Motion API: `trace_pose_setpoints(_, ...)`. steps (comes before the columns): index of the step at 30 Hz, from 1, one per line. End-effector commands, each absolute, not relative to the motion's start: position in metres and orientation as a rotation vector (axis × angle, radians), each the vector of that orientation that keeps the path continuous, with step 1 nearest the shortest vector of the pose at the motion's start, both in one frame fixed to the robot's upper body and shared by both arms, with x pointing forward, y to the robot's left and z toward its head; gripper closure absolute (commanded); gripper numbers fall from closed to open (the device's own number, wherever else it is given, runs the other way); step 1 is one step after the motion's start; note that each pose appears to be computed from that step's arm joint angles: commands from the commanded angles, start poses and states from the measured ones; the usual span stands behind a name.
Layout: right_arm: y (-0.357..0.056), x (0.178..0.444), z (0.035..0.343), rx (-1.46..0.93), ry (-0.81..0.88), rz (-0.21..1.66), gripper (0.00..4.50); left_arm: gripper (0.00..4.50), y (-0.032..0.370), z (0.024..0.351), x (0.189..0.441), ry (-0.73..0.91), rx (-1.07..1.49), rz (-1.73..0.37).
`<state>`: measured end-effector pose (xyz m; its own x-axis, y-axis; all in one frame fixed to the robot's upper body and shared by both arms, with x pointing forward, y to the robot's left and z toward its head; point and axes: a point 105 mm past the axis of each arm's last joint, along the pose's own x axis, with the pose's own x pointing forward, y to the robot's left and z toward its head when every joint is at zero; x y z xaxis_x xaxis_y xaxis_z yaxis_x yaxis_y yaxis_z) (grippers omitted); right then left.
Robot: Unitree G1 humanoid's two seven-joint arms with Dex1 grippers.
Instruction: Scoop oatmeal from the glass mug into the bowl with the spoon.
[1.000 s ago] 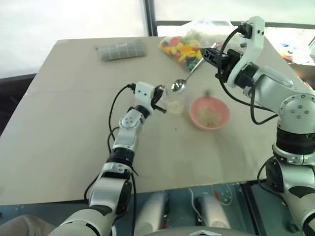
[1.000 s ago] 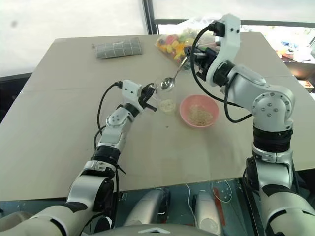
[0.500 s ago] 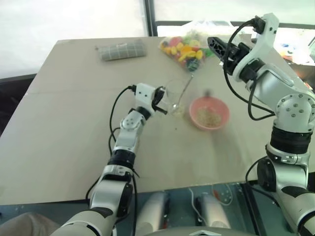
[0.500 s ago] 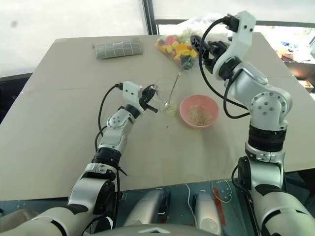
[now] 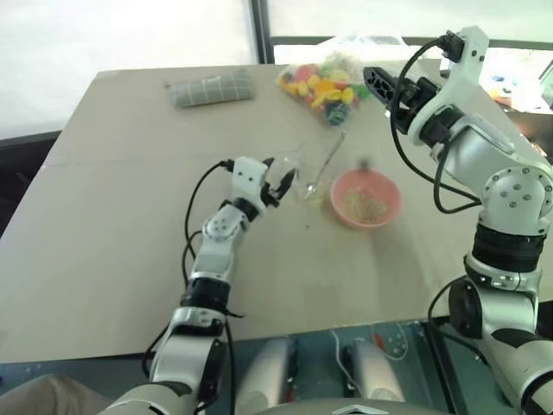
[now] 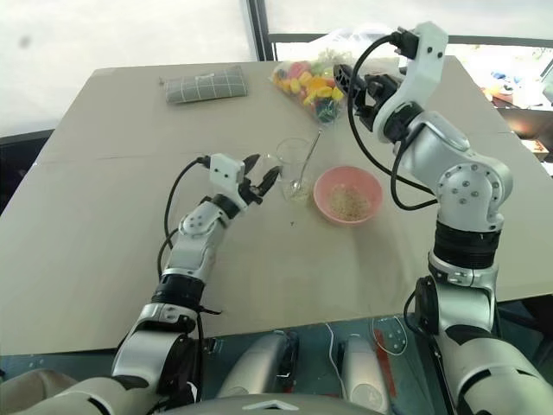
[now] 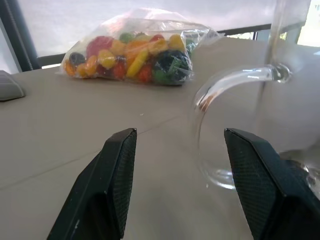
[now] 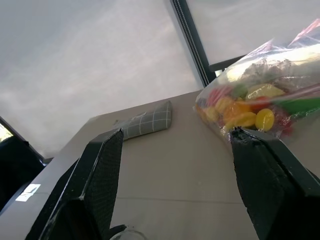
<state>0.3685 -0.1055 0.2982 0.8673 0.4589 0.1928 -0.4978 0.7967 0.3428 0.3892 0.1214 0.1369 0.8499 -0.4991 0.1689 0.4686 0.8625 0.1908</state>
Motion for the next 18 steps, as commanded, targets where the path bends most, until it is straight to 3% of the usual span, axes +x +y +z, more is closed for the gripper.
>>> trace_pose_setpoints(1,-0.123,0.359,0.305,0.374,-0.164,0.493,1.07,1.6,0.122,0.147,0.376,-0.239,0.164,-0.539)
trace_pose_setpoints(6,-0.169,0.344,0.271,0.197,-0.154,0.419,1.07,1.6,0.142,0.147,0.346,-0.186,0.027,-0.49)
trace_pose_setpoints(10,-0.199,0.303,0.229,0.089,-0.123,0.55,1.07,1.6,0.173,0.13,0.3,-0.087,-0.076,-0.414)
trace_pose_setpoints(11,-0.206,0.294,0.215,0.055,-0.082,0.572,0.82,1.55,0.178,0.129,0.288,-0.073,-0.064,-0.418)
trace_pose_setpoints(14,-0.216,0.268,0.172,-0.03,0.057,0.651,0.0,0.7,0.184,0.125,0.262,-0.038,-0.019,-0.423)
trace_pose_setpoints(16,-0.221,0.251,0.139,-0.065,0.155,0.677,0.0,0.03,0.19,0.112,0.245,0.033,0.009,-0.424)
trace_pose_setpoints(18,-0.224,0.242,0.119,-0.095,0.196,0.692,0.0,0.03,0.193,0.098,0.23,0.108,0.001,-0.411)
